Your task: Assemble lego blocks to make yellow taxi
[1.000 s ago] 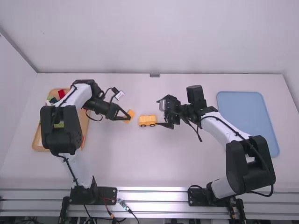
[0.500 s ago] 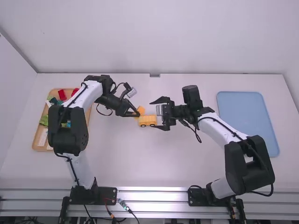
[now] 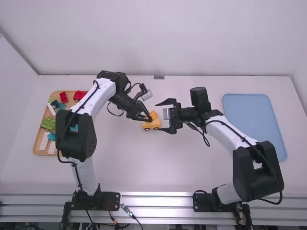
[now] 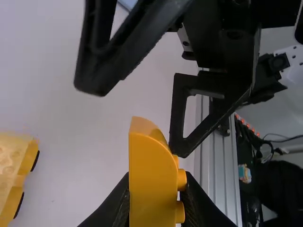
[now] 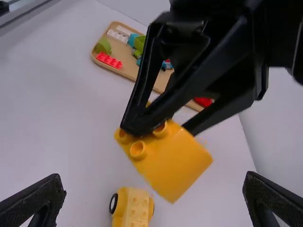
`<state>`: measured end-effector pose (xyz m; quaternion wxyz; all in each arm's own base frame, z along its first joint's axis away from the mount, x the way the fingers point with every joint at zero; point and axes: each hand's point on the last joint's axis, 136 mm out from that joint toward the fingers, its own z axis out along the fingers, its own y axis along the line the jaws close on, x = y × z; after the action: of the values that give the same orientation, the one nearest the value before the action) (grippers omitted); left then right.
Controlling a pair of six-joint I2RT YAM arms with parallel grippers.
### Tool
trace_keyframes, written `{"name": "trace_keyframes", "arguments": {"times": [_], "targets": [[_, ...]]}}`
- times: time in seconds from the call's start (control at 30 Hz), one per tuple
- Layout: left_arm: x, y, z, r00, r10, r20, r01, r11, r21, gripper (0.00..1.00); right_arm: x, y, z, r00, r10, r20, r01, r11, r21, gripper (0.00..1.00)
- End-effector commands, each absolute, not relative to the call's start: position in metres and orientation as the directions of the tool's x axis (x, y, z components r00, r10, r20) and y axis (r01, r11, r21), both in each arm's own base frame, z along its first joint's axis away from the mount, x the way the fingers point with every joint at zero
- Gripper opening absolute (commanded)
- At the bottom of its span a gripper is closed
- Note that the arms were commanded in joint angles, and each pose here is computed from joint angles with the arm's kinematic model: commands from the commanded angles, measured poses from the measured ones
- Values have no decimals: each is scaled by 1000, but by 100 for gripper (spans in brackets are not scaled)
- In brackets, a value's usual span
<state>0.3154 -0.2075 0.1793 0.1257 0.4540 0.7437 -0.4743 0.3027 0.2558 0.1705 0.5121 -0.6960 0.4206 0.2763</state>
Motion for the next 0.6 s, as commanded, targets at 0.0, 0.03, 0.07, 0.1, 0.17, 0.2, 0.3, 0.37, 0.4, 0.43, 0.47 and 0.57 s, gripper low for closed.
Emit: {"name": "trace_keyframes", "arguments": {"times": [0.0,0.03,0.07,0.1,0.17,0.2,0.3,0.37,0.4,0.43,0.47,0.57], "targets": [[309,-213,172,-559,556,-615,784,111,-611,22,291,255,188,563,-248,-788,-826,-148,-543,99],[308,-212,170,-560,557,-614,783,112,-612,22,288,254,188,575,-247,-780,-818,-157,-553,99],[307,-212,169,-576,552,-602,770,120,-627,20,285,253,189,588,-251,-769,-808,-166,-565,100],[307,-211,169,-580,551,-600,767,122,-630,18,283,252,190,594,-254,-763,-804,-171,-569,100],[307,-210,170,-581,550,-600,767,122,-630,18,279,251,190,611,-260,-748,-791,-183,-583,100],[305,-210,170,-575,554,-602,769,113,-629,18,277,250,191,620,-262,-739,-784,-189,-591,98],[301,-213,178,-559,531,-636,777,69,-626,19,269,246,192,635,-264,-726,-772,-208,-600,96],[296,-214,182,-548,531,-647,779,40,-626,22,267,241,191,639,-265,-722,-769,-214,-602,96],[292,-216,183,-542,534,-649,778,27,-628,21,266,240,191,638,-263,-724,-770,-215,-601,96],[289,-217,184,-539,534,-652,776,14,-630,22,265,239,190,639,-262,-723,-769,-219,-601,96],[287,-217,184,-537,534,-654,776,8,-630,22,265,239,190,639,-261,-723,-769,-220,-601,96],[282,-217,186,-528,529,-664,776,-16,-631,22,261,238,190,643,-248,-725,-766,-228,-601,96]]}}
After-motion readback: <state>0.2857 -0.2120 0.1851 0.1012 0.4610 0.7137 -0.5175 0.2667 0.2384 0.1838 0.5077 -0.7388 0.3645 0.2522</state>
